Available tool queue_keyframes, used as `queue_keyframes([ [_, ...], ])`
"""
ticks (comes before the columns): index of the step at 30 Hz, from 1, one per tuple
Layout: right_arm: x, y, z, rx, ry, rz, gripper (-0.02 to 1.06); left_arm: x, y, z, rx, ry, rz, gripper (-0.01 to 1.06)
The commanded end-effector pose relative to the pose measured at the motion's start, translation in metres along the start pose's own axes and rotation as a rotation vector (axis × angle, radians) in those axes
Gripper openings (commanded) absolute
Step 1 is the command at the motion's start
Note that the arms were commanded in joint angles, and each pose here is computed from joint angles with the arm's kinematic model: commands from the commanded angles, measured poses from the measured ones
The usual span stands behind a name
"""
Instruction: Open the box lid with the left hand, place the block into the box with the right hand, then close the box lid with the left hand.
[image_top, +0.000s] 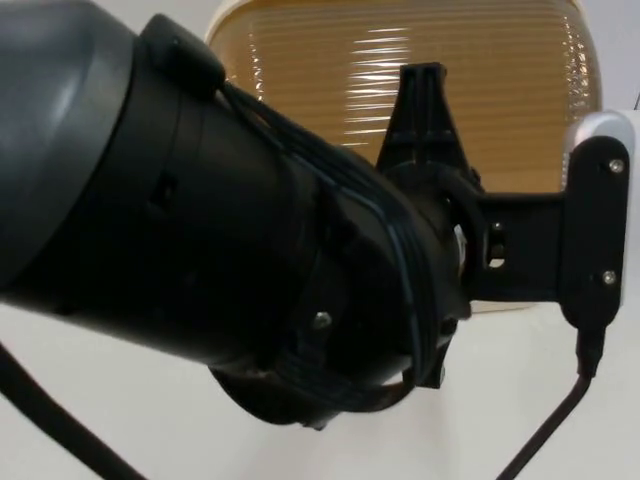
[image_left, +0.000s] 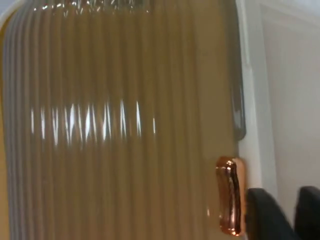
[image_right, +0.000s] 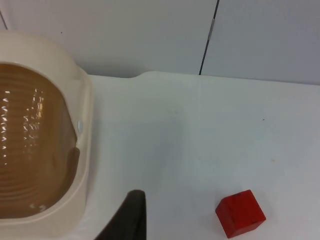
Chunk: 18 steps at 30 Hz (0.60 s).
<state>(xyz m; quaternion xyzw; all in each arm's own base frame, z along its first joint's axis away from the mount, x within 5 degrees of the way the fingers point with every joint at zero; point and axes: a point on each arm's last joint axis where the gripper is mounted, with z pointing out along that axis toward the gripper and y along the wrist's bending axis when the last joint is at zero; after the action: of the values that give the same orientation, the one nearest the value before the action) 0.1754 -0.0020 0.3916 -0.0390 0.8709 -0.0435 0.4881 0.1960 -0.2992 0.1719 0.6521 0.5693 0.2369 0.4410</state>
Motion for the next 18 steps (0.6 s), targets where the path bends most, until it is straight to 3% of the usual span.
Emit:
queue_keyframes([
  [1,-0.002,-0.001,-0.002,0.007,-0.013,-0.008,1.05,0.001,0.002,0.002,0.006,-0.002,-0.028,0.05],
  [2,-0.002,-0.001,-0.002,0.007,-0.015,-0.008,1.05,0.003,0.003,0.004,0.013,0.001,-0.048,0.0],
  [8,-0.002,-0.001,-0.002,0.008,-0.015,-0.009,1.05,0.016,0.008,0.016,0.073,0.0,-0.117,0.0],
  [12,-0.002,-0.002,-0.002,0.014,-0.015,-0.016,1.05,0.019,0.009,0.018,0.078,0.003,-0.124,0.0],
  [18,-0.002,-0.002,-0.002,0.021,-0.016,-0.024,1.05,0.014,0.001,0.02,0.145,-0.041,-0.101,0.0],
])
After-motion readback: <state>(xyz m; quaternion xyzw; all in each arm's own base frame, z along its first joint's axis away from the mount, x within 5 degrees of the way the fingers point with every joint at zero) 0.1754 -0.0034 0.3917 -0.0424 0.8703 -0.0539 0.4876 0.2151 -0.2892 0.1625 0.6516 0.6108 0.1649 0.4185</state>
